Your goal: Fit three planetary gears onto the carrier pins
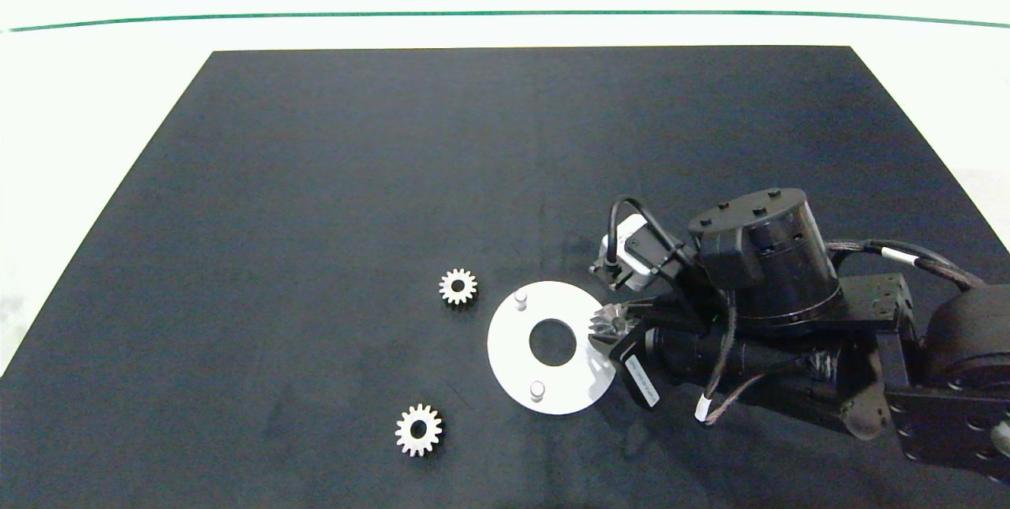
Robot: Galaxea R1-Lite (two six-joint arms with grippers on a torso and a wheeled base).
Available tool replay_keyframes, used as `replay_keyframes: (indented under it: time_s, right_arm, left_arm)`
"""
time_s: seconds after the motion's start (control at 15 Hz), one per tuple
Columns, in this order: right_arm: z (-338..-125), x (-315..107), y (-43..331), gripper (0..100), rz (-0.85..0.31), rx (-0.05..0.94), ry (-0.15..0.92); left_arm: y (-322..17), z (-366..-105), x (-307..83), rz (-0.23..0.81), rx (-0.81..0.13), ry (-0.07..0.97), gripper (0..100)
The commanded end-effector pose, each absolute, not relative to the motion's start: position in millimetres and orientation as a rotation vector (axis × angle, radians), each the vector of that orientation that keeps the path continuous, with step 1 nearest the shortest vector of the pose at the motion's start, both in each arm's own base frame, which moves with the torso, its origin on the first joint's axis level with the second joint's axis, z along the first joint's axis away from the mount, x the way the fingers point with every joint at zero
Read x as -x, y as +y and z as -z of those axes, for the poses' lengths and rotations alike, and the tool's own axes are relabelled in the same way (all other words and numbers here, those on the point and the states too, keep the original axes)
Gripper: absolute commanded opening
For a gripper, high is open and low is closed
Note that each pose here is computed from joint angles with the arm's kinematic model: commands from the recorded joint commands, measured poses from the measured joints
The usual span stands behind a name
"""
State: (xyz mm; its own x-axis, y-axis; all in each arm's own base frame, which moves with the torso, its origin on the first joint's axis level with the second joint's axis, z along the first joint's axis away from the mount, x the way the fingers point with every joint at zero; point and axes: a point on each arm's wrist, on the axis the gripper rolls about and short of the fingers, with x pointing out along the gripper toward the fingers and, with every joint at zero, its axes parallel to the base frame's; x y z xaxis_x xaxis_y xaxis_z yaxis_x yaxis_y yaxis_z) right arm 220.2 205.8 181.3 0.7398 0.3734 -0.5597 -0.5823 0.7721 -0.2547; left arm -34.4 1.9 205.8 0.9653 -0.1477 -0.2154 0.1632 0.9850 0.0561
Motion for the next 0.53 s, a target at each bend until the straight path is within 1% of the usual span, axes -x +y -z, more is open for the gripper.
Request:
replay_keyframes:
  time_s: [0.07,0.53]
  right_arm:
    - [-180.2,-221.1,206.7,10,-0.542,0.438,0.511]
    - [-180.4,-221.8,206.1,10,-0.539,0.437,0.512]
  left_arm:
    - [1.9,-205.6,34.3,0.159,-0.074,0.216,100]
    - [2.0,-205.9,34.8,0.159,-0.074,0.213,100]
